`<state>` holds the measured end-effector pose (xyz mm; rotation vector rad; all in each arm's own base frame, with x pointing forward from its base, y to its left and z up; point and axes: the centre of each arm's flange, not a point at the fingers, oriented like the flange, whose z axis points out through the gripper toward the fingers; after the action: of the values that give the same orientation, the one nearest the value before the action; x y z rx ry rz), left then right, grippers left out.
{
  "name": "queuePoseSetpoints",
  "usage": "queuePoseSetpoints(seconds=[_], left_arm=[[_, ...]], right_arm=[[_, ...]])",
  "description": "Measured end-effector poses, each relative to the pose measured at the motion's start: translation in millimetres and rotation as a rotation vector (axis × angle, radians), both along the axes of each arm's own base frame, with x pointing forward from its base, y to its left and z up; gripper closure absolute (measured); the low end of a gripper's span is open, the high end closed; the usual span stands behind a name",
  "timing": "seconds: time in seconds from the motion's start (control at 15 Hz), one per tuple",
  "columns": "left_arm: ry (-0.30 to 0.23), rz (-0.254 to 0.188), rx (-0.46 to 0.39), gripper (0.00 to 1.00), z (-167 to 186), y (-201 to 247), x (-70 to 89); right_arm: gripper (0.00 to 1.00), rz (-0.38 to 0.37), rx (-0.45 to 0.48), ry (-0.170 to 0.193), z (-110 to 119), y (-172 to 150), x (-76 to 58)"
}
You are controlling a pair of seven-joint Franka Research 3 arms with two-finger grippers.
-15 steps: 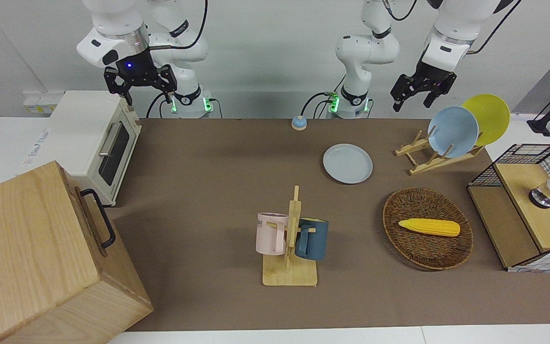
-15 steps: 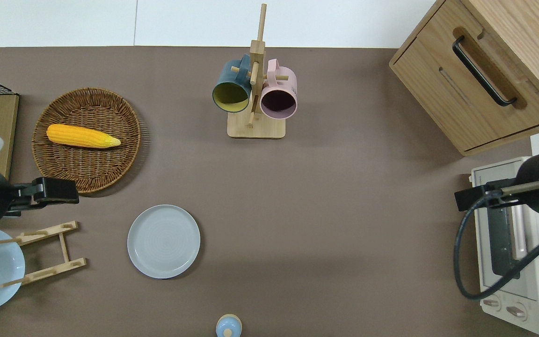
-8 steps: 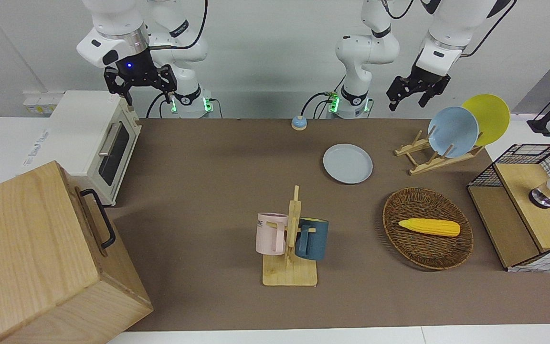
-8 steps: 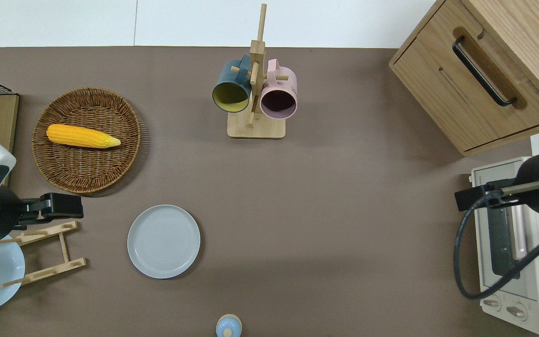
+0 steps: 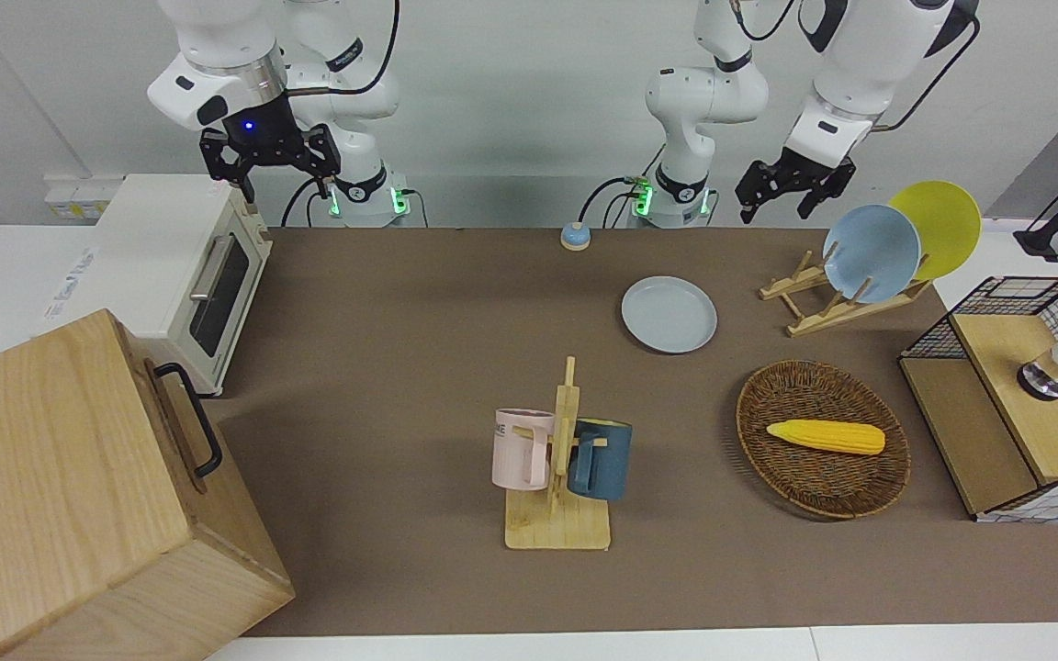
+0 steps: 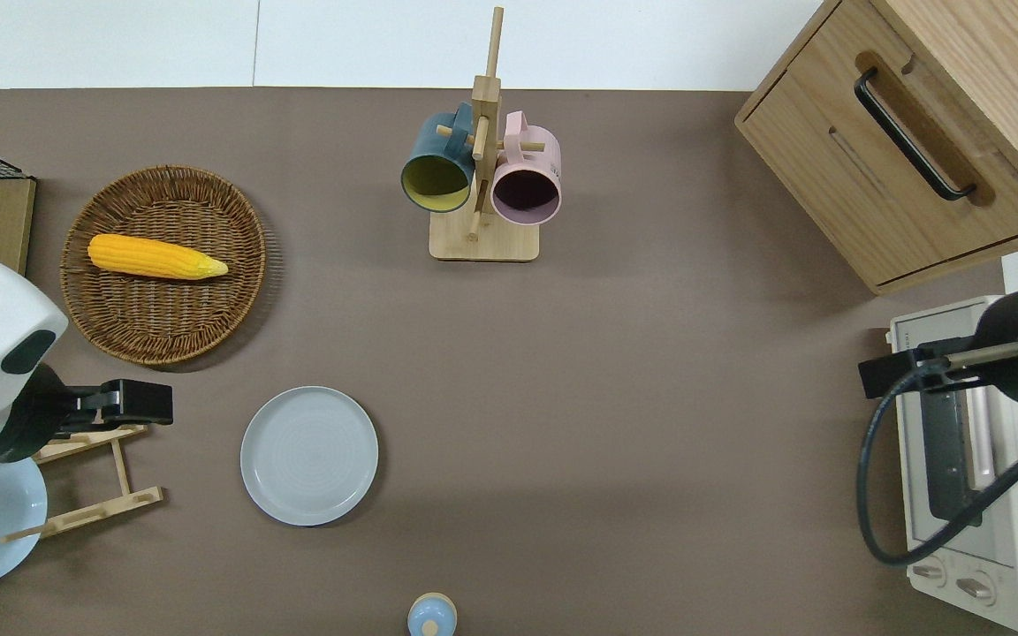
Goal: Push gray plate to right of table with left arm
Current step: 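Move the left gripper toward the gray plate's edge nearest the basket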
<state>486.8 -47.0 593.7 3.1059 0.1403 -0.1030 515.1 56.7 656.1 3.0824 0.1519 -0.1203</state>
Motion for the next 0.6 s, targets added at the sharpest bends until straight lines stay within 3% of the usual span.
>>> queuePoseSetpoints(seconds=[0.2, 0.6], left_arm=[[-0.008, -0.001, -0.005, 0.00, -41.8, 12.1, 7.1], [-0.002, -0.042, -0.008, 0.00, -131.6, 29.8, 8.3]], right_arm=[[0.00, 0.000, 0.000, 0.000, 0.0, 0.0, 0.0], [0.00, 0.000, 0.000, 0.000, 0.0, 0.0, 0.0]])
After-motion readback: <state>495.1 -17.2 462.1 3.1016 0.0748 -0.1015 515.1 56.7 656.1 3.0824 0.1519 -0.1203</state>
